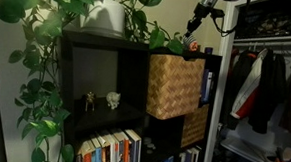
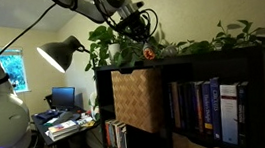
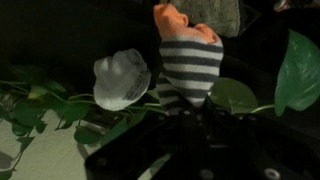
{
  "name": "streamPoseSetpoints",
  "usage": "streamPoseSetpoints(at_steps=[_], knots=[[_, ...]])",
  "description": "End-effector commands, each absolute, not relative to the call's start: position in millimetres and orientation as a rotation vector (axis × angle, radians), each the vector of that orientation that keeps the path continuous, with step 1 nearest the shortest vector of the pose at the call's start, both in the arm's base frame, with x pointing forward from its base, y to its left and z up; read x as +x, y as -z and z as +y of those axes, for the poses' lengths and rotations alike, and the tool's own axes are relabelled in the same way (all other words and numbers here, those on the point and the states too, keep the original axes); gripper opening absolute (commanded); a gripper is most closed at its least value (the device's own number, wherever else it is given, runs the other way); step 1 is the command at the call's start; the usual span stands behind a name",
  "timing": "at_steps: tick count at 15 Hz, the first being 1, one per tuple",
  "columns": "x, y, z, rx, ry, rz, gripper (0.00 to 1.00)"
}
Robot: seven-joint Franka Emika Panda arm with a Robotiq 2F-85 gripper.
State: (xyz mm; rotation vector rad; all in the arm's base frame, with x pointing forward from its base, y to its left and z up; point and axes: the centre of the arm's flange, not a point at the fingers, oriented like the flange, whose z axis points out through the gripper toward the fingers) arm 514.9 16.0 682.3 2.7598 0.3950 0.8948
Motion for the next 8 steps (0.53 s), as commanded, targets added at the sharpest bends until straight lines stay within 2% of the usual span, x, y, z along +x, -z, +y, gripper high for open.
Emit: streamPoseSetpoints(at_steps=[1,6,7,8], knots=[[548,-685,16,2.704,-0.981,0.411,0.07],[578,-673,20,2.67,-1.012,0.438,0.07],[582,-670,20,2.664,-1.002,0.446,0.38],[585,-668,20,2.663,-0.994,0.447,0.39]])
